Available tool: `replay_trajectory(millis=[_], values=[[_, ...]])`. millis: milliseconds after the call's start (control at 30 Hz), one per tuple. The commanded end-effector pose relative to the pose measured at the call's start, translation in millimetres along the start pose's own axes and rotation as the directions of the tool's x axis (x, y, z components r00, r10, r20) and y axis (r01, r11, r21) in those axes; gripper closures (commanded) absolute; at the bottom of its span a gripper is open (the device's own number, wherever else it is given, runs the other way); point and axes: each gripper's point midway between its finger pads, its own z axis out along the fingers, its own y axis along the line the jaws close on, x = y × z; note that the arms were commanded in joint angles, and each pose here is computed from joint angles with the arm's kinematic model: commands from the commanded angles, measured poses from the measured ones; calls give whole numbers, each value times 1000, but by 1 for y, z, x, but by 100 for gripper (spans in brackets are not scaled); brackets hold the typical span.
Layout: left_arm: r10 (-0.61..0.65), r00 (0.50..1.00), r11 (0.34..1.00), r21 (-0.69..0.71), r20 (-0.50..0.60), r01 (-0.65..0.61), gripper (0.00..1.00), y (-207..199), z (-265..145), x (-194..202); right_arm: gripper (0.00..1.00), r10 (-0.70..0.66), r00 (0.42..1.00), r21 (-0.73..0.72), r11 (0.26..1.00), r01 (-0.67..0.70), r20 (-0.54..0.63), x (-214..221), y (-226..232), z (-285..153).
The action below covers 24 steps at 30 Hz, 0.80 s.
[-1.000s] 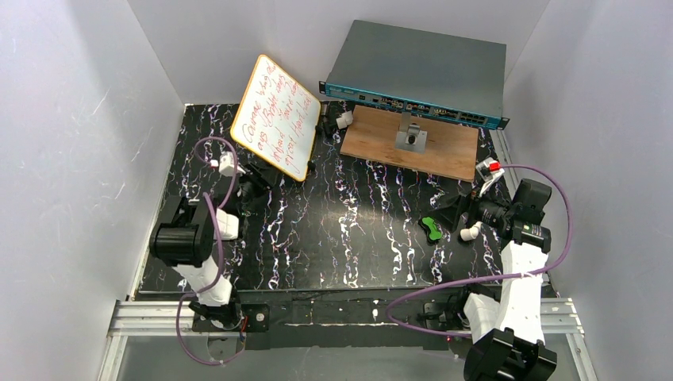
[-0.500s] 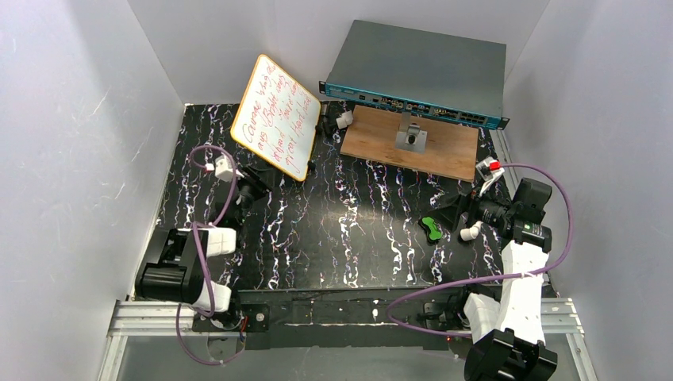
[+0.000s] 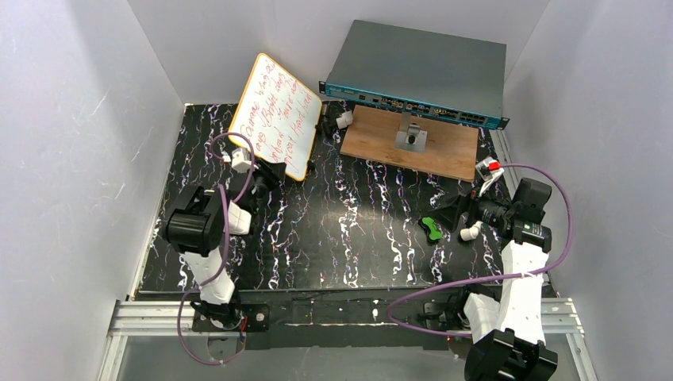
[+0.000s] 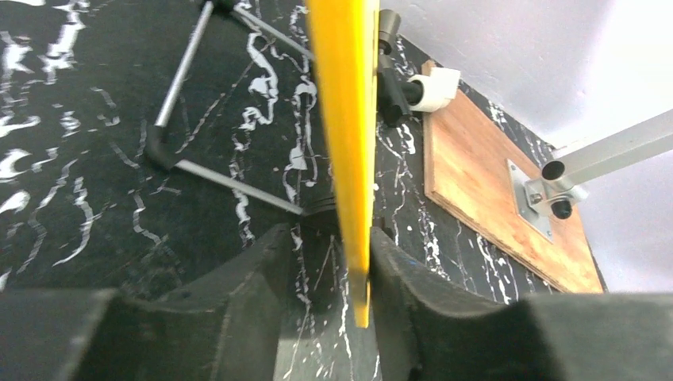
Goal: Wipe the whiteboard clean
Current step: Pick up the whiteboard from the whiteboard stand.
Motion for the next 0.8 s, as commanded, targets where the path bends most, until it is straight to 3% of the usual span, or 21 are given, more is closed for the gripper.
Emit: replay_trajectory(millis=[0,67,267,367,567,700,767], values=[[22,993,999,40,120,-27,66,-8,19,-21,2,-62,998,-4,998,63,17,-16,4,-2],[33,992,998,57,123,-40,72,-10,23,-20,2,-59,998,-3,998,59,14,-15,3,-2],[51,985,994,86,165,-66,71,-20,28,-36,2,-57,998,-5,998,57,11,-15,2,-1],[26,988,990,135,151,-47,79,-28,32,-41,2,-54,999,-2,999,54,8,-14,1,-1],[7,985,988,152,172,-33,78,-28,34,-53,1,-54,999,2,999,54,4,-13,0,-1],[-7,988,982,188,155,-23,100,-31,35,-56,2,-56,998,1,998,56,3,-13,-1,-1],[-12,987,977,211,159,-22,100,-33,33,-60,1,-55,999,4,999,55,1,-13,-1,-1]])
